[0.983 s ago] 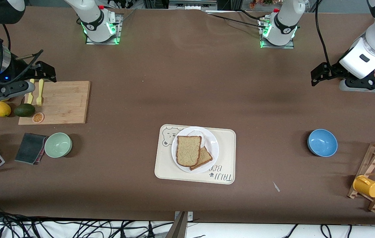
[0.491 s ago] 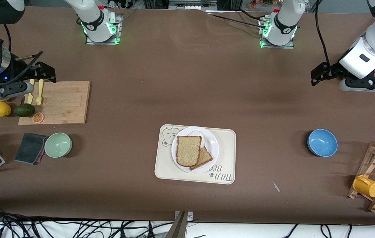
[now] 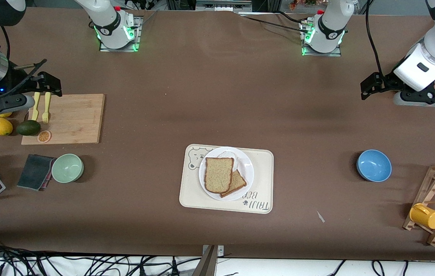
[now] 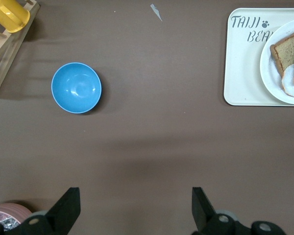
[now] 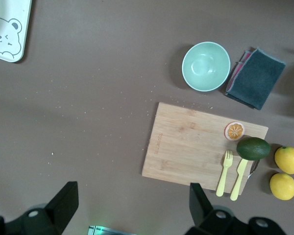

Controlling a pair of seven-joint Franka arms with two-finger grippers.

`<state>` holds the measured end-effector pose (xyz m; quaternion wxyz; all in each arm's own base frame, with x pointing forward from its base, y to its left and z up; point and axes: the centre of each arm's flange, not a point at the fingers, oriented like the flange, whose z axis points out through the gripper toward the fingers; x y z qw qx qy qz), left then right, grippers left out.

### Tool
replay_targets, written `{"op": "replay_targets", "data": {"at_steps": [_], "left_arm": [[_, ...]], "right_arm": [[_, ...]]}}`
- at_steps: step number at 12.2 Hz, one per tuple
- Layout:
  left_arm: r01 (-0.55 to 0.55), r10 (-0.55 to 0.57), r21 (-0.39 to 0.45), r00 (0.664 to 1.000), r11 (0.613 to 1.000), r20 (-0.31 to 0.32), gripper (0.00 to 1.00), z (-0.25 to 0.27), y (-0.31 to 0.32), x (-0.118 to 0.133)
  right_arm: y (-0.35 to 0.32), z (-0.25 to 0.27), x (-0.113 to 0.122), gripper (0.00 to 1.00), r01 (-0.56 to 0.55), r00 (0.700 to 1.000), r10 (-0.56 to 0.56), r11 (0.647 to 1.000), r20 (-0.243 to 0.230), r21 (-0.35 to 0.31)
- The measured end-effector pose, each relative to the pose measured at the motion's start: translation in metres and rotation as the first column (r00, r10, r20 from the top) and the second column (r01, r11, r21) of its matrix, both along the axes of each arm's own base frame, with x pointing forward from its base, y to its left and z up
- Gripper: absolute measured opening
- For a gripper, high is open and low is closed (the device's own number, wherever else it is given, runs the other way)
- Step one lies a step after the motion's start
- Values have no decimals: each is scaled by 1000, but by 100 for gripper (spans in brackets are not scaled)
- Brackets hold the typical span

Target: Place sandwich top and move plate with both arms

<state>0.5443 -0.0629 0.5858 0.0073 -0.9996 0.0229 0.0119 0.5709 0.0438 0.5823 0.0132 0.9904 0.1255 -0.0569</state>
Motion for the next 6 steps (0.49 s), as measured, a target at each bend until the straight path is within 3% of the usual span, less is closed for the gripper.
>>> {"op": "replay_targets", "data": {"at_steps": [6], "left_arm": [[0,0,0,1000,1000,0,100,0,0,0]], "right_arm": [[-2,0,0,100,4,1000,-4,1000,1,0]]}}
